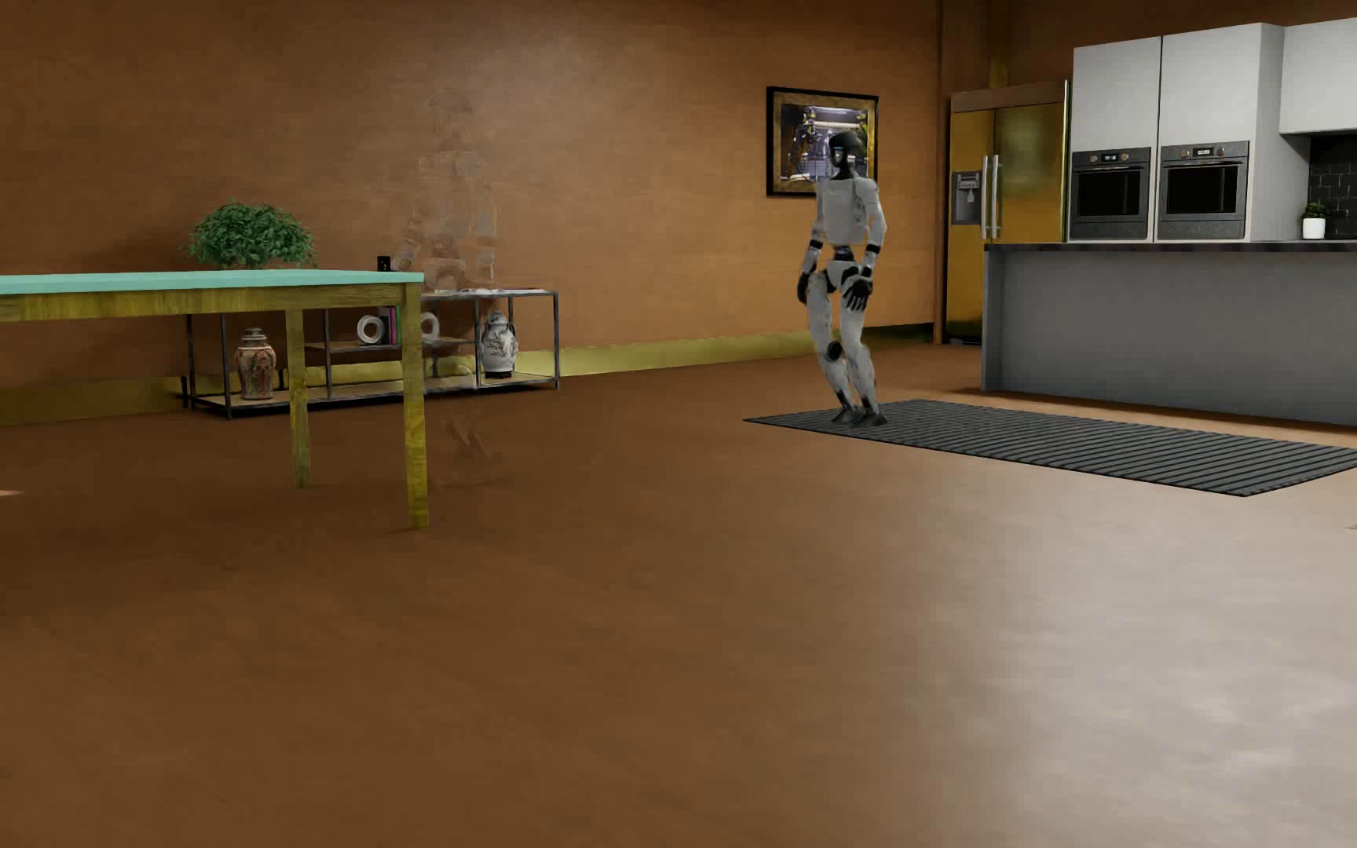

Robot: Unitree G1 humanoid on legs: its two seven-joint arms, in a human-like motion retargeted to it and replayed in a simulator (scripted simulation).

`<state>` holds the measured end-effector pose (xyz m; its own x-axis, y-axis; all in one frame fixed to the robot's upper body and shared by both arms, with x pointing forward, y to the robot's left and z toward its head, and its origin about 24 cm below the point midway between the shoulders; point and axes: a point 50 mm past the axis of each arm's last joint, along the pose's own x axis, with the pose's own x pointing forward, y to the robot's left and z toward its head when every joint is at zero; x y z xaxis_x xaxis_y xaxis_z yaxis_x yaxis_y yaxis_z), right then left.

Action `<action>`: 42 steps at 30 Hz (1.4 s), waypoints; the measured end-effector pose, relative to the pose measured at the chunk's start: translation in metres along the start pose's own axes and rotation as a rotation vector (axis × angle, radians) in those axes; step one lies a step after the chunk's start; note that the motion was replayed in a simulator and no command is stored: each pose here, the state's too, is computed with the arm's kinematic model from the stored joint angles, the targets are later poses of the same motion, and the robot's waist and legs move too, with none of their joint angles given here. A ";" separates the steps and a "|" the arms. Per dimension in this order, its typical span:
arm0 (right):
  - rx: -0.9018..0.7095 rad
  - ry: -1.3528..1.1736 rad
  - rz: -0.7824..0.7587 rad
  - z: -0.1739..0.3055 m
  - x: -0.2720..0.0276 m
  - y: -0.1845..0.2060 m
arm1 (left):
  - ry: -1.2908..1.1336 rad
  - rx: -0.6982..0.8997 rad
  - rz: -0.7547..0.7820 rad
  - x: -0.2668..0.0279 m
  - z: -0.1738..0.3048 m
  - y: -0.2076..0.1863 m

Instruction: Go to the light teal table

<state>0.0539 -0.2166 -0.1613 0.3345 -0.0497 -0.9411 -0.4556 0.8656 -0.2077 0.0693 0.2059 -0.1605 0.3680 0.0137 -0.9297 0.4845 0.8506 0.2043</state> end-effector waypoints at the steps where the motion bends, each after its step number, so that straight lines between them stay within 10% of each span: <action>1: -0.001 0.001 0.001 0.000 0.000 0.000 | -0.001 0.001 -0.001 0.000 0.000 0.000; 30: -0.033 0.344 0.164 -0.108 -0.041 0.060 | -0.081 -0.063 0.071 -0.004 0.013 0.021; 42: 0.118 -0.224 -0.265 0.059 -0.010 -0.094 | 0.236 0.034 -0.170 -0.030 -0.079 -0.063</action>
<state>0.1418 -0.2680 -0.1169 0.6065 -0.1812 -0.7741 -0.2345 0.8896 -0.3919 -0.0349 0.1937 -0.1698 0.0865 -0.0025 -0.9963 0.5509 0.8333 0.0457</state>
